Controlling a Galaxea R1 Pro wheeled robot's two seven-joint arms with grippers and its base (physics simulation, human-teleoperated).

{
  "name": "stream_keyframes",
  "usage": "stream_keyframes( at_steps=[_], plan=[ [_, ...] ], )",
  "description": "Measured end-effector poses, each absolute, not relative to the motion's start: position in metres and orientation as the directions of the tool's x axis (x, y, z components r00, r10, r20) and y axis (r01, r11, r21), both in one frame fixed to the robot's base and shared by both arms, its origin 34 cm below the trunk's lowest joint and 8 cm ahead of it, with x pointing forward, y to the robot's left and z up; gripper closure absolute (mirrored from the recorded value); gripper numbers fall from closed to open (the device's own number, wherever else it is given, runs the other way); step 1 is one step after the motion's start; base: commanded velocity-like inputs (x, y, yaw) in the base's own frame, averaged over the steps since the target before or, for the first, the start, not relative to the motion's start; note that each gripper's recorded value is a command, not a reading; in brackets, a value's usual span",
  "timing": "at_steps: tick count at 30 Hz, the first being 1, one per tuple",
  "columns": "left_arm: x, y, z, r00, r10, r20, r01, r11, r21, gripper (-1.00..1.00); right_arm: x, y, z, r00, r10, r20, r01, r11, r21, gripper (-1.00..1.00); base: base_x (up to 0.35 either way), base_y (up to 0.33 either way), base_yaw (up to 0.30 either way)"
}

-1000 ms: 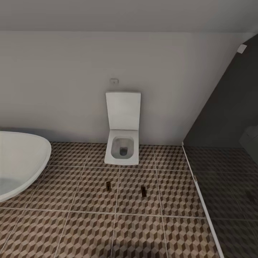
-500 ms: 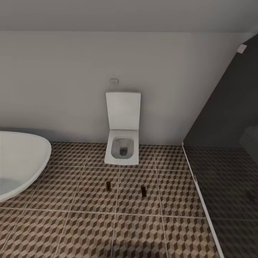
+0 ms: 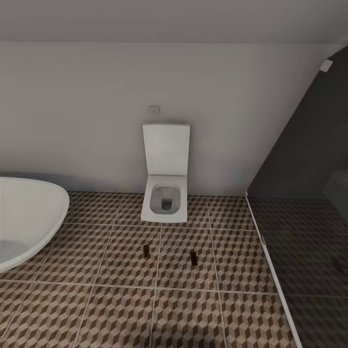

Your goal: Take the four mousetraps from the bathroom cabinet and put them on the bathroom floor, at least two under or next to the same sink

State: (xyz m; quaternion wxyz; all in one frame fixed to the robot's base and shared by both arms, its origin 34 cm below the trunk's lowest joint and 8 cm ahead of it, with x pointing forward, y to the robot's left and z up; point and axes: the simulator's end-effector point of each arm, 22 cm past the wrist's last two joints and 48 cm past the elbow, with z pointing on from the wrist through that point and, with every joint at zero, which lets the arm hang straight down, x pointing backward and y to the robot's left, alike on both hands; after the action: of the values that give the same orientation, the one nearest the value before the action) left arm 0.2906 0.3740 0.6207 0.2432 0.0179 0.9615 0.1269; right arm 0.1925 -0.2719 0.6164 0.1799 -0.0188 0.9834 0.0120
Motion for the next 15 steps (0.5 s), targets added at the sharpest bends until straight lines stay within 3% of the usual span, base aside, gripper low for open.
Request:
stream_keyframes(
  at_steps=[15],
  plan=[
    [0.2906,0.3738,0.6207,-0.881,0.096,-0.463,-0.027,0.967,0.253,-1.00,0.1923,-0.2720,0.6164,-0.935,-0.032,-0.354,-0.041,0.999,0.017,-1.00,0.000,0.000,0.000]
  ],
)
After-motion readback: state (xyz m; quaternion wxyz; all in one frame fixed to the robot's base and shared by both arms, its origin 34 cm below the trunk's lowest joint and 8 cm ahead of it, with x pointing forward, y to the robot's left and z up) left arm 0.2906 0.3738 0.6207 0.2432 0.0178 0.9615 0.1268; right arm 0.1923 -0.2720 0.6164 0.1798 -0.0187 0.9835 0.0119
